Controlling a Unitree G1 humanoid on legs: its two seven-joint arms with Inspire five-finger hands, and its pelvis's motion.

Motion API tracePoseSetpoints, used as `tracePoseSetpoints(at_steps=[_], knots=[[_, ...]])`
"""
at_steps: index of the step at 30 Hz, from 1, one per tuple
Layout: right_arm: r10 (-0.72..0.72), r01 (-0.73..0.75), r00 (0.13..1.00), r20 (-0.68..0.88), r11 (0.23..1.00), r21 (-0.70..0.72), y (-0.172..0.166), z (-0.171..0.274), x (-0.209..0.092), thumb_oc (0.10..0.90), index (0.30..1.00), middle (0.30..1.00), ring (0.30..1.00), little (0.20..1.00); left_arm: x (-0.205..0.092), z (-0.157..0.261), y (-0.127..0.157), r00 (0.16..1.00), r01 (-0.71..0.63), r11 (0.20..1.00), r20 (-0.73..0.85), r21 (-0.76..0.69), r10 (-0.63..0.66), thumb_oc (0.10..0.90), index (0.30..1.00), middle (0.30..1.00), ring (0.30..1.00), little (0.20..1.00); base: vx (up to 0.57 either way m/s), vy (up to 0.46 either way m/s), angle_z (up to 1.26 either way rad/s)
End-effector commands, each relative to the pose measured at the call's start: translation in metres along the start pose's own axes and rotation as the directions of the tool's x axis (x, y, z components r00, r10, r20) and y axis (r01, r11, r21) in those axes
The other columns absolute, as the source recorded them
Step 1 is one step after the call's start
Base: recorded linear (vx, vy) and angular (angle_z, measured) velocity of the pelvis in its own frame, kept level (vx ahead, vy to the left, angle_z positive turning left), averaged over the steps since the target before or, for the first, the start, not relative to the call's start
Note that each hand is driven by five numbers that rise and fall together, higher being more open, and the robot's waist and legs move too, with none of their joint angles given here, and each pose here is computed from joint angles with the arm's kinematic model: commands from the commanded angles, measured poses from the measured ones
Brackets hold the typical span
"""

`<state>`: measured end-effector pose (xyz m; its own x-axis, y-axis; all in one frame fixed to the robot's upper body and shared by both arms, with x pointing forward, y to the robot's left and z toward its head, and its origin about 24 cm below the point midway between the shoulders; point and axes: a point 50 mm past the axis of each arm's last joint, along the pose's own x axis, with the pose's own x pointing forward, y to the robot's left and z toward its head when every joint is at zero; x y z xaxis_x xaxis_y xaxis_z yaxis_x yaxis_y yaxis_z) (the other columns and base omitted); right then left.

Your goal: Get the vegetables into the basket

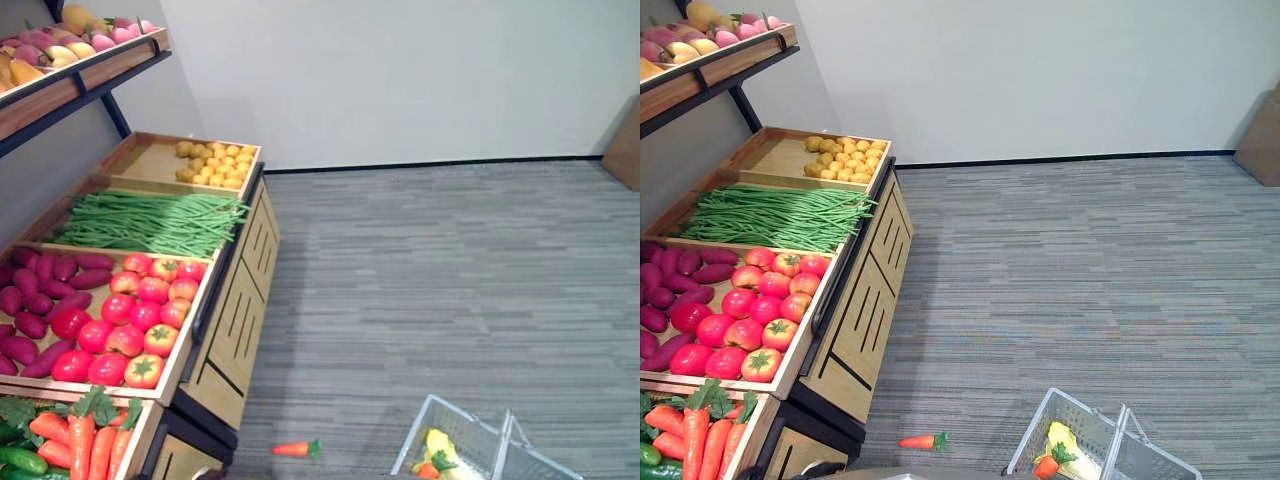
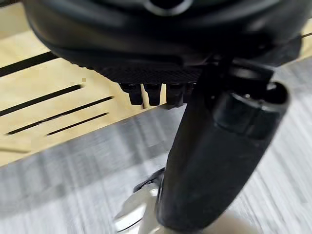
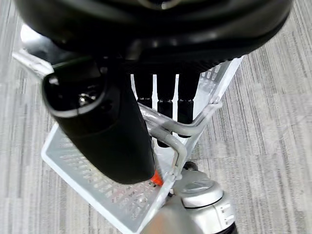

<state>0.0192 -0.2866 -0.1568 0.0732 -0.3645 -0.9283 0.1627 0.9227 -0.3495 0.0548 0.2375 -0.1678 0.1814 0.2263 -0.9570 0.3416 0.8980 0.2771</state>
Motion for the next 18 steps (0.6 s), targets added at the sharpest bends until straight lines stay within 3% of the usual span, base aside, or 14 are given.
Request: tracePoseSetpoints(at_steps=[1,18], knots=[[-0.022,0.021,0.999,-0.031,0.999,-0.033,-0.004,-0.006,0.000,0.900,1.000,1.000,1.000,1.000,0.001,0.024,0.020,0.996,-0.074,0.997,0.055,-0.005,0.074,0.900,1.000,1.000,1.000,1.000,-0.01,0.003,0.03],[0.017,-0.017,1.000,0.006,0.995,-0.094,0.011,0.002,0.000,0.900,1.000,1.000,1.000,1.000,0.001,0.035,0.010,0.994,-0.050,0.999,0.097,0.011,0.049,0.900,1.000,1.000,1.000,1.000,0.00,0.000,0.00]])
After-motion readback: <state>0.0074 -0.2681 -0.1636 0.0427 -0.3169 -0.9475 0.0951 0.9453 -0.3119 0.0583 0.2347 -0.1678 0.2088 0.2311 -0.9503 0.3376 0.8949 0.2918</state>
